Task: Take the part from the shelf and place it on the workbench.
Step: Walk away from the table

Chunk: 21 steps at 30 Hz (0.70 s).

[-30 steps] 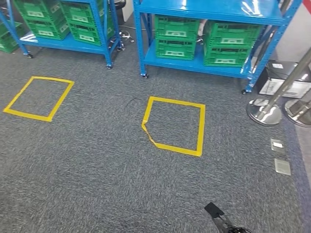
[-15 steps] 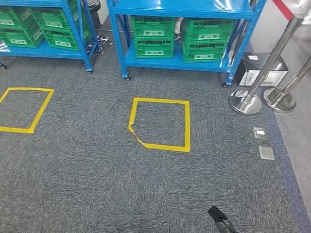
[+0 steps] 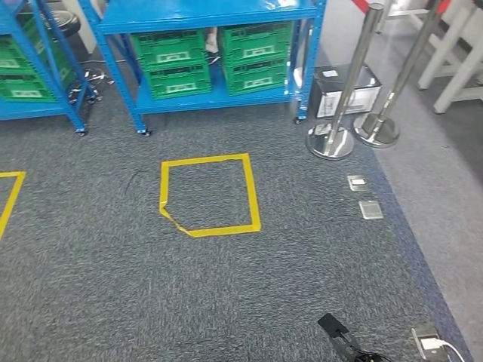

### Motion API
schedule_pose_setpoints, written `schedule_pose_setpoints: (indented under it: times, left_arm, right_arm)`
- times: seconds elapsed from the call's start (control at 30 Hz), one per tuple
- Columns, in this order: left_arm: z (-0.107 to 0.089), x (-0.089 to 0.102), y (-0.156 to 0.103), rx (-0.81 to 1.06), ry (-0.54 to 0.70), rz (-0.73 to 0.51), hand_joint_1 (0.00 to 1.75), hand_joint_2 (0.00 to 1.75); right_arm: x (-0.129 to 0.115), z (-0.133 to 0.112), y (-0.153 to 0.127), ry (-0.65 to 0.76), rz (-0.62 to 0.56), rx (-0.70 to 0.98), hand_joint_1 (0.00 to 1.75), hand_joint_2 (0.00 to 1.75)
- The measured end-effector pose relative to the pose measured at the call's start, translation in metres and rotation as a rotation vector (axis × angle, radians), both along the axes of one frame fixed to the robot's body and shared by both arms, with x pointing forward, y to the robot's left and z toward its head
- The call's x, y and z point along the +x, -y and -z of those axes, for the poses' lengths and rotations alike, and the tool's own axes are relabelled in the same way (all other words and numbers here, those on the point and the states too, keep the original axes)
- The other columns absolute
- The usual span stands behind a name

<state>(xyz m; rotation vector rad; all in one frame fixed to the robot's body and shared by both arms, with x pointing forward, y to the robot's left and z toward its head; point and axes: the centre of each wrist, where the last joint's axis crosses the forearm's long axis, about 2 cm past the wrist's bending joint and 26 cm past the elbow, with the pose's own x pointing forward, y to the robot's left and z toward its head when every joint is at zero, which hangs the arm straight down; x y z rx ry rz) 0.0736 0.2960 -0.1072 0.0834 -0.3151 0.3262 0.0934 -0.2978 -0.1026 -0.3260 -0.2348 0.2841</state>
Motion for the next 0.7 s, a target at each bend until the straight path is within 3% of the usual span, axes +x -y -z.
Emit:
schedule_pose_setpoints:
  times: [0.7]
  left_arm:
    - [-0.0006,0.0032,-0.0007,0.0,0.008,-0.011,0.0,0.0]
  right_arm:
    - [-0.0026,0.0005,-0.0016,-0.011,-0.01,-0.015,0.0,0.0]
